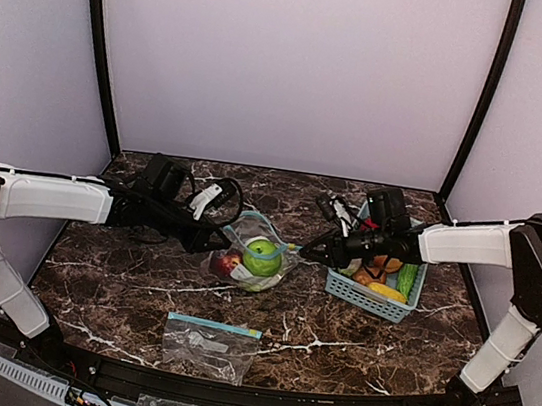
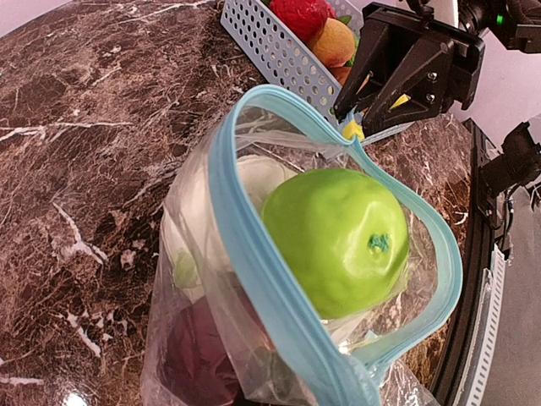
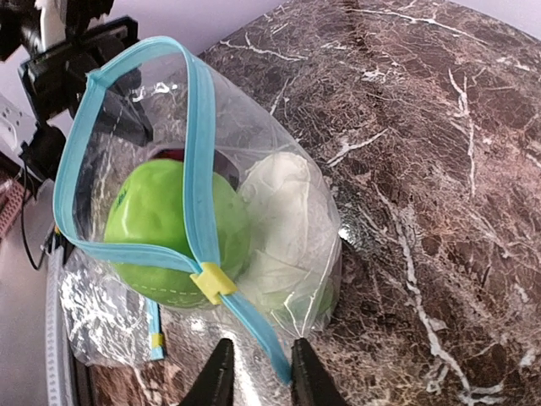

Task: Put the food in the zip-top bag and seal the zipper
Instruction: Adjust the zipper food storage bag at the center of the board.

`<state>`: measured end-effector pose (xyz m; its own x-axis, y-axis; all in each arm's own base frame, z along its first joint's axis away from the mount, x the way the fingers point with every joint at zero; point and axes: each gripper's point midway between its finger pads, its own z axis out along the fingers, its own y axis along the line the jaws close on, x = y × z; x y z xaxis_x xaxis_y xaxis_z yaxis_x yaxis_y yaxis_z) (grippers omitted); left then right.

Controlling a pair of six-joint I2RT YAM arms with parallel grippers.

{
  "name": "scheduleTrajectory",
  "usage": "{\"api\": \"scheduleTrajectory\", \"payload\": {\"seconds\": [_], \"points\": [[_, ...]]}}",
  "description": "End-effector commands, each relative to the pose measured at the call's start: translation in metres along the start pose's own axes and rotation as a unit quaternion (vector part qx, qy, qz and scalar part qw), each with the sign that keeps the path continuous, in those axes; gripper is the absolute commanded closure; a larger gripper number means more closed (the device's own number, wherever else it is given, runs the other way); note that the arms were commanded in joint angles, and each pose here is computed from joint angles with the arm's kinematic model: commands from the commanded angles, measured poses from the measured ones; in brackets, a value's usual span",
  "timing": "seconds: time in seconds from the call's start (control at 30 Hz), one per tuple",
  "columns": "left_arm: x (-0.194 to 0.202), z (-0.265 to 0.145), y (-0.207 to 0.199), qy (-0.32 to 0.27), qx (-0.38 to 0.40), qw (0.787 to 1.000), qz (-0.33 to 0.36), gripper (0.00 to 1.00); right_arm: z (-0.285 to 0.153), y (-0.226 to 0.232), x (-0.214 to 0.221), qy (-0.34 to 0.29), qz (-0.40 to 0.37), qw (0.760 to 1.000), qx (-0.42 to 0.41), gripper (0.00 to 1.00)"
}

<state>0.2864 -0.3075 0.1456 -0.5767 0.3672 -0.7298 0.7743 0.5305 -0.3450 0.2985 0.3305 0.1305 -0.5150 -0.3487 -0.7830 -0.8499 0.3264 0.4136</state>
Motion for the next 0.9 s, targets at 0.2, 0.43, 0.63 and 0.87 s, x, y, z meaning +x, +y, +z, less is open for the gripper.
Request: {"api": "scheduleTrajectory", "payload": {"seconds": [0.2, 0.43, 0.63, 0.87], "points": [[-0.005, -0.005, 0.004, -0.002, -0.004, 1.0, -0.003, 0.99, -0.006, 0.02, -0.024, -0.025, -0.031, 0.999, -0.024, 1.0], [-0.005, -0.023, 0.005, -0.029, -0.03, 0.998, -0.044, 0.99, -0.034, 0.045, -0.028, -0.035, -0.044, 0.998, -0.009, 1.0], [0.022, -0.033, -0.002, -0.054, -0.019, 0.994, -0.093, 0.96, -0.041, 0.075, -0.011, -0.013, -0.056, 0.998, -0.007, 1.0], [0.05, -0.045, -0.003, -0.042, -0.033, 0.991, -0.119, 0.57, -0.031, 0.106, 0.001, -0.009, -0.062, 0.998, -0.03, 1.0]]}}
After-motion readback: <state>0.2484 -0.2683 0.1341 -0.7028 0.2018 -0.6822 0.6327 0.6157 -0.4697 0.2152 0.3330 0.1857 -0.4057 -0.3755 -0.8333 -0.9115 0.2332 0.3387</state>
